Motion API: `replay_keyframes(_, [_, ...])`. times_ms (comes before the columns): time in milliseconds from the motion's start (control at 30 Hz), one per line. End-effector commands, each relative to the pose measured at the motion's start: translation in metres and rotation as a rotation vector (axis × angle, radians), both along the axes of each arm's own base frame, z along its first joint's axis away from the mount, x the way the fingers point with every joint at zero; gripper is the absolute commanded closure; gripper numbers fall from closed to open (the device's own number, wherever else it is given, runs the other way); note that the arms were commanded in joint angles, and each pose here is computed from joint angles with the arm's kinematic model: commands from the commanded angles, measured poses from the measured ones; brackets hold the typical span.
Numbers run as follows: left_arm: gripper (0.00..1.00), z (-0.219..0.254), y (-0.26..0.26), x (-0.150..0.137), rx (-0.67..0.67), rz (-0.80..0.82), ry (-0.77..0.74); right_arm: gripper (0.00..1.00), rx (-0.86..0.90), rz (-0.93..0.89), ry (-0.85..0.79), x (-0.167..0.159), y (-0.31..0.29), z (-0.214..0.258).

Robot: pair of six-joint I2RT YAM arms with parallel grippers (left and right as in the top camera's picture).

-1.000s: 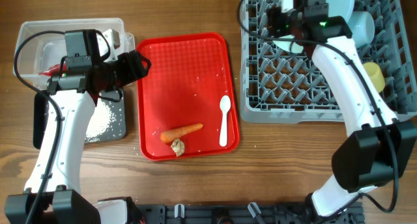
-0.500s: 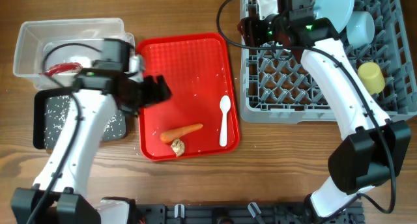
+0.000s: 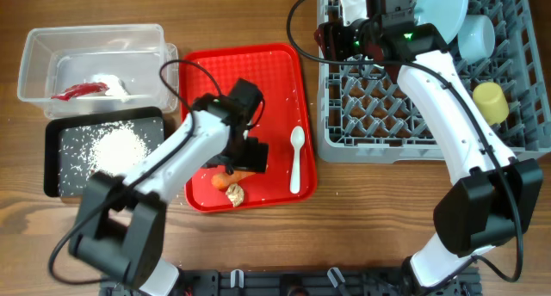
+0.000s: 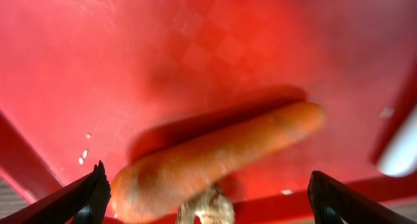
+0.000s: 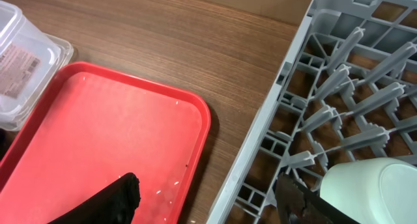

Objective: Sort waste into correct bins and load items into the dishwasher rack
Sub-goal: 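Move the left gripper to the carrot and grasp it, then carry the carrot left and drop it onto the black tray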

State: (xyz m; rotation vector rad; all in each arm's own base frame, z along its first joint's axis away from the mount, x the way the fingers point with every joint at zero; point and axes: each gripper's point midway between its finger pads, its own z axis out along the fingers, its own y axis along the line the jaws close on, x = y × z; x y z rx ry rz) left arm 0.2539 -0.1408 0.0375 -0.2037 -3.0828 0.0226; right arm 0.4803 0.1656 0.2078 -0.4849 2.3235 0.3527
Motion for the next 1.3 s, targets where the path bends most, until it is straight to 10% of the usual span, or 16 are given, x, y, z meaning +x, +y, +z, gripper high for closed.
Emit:
replay_keyframes(0, [0.02,-0.022,0.008,-0.006,0.061,-0.028,0.058,0.31,-0.001,-0.022,-0.006,0.0,-0.003,0.004])
replay_keyframes(700, [0.9,-0.038,0.032,0.02,0.133,0.05,0.002,0.31,-0.019,-0.041,-0.007,0.001,-0.008,0.003])
replay_keyframes(1267, [0.96,0.07,0.108,0.066,0.018,0.369,-0.313,0.32,-0.02,-0.04,-0.002,0.0,-0.008,0.002])
